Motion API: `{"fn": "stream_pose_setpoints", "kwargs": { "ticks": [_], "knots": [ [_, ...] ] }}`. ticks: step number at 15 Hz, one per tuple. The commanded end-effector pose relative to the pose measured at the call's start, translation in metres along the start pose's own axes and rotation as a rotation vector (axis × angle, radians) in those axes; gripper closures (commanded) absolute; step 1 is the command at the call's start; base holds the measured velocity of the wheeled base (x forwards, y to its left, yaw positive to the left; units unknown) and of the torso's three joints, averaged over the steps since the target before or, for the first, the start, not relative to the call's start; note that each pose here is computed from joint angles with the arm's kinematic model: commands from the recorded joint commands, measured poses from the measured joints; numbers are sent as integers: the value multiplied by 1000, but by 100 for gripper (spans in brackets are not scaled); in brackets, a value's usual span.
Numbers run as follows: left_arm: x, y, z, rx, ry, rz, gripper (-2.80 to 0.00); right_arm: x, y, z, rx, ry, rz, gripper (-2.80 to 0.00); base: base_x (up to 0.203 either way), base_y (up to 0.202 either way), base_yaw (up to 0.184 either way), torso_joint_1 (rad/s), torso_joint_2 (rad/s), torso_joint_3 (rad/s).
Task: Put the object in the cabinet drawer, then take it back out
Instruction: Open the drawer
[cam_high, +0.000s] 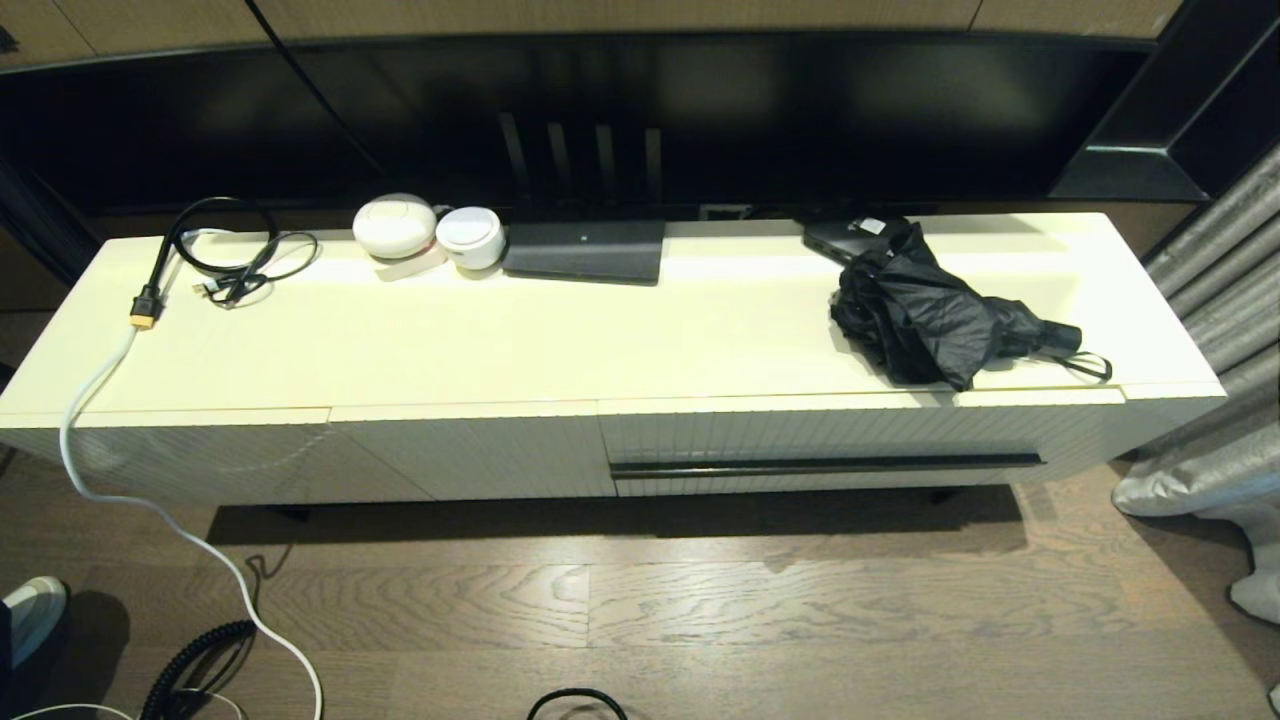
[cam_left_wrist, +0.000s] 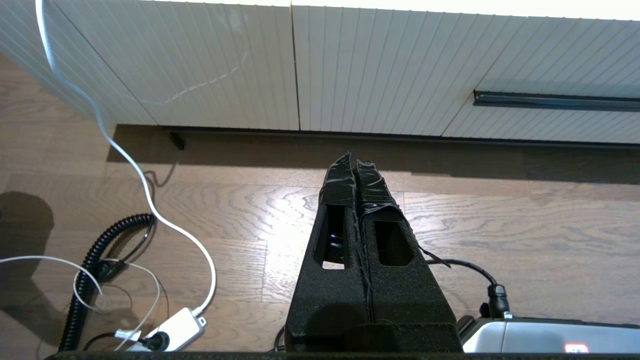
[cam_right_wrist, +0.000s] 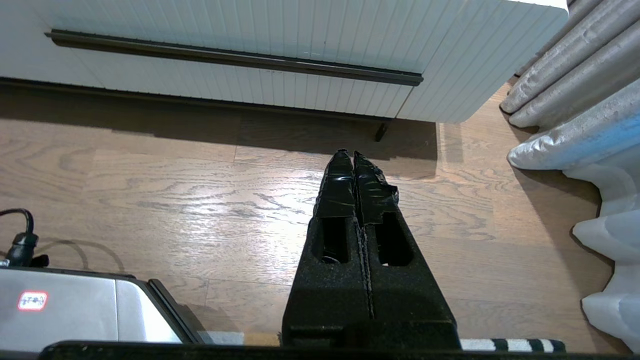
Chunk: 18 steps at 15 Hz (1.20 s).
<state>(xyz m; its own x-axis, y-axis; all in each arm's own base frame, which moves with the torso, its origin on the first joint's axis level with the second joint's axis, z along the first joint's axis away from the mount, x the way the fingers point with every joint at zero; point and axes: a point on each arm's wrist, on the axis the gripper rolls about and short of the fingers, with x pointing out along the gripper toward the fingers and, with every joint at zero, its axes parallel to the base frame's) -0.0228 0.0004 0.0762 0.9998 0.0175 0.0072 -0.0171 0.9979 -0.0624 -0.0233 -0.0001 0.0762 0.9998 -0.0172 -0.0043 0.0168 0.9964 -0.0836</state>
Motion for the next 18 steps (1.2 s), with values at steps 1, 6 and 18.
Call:
{"fn": "stream_pose_setpoints", "kwargs": {
  "ticks": [1, 6, 18],
  "knots": [
    [0, 0, 0, -1, -1, 1, 0, 0, 0, 1, 1, -3, 2, 0, 0, 0, 0, 0, 0, 0],
    [0, 0, 0, -1, 0, 1, 0, 0, 0, 2, -13, -29, -1, 0, 0, 0, 0, 0, 0, 0],
    [0, 0, 0, -1, 0, 1, 0, -28, -4, 70, -34, -195, 57, 0, 0, 0, 0, 0, 0, 0]
  ]
}}
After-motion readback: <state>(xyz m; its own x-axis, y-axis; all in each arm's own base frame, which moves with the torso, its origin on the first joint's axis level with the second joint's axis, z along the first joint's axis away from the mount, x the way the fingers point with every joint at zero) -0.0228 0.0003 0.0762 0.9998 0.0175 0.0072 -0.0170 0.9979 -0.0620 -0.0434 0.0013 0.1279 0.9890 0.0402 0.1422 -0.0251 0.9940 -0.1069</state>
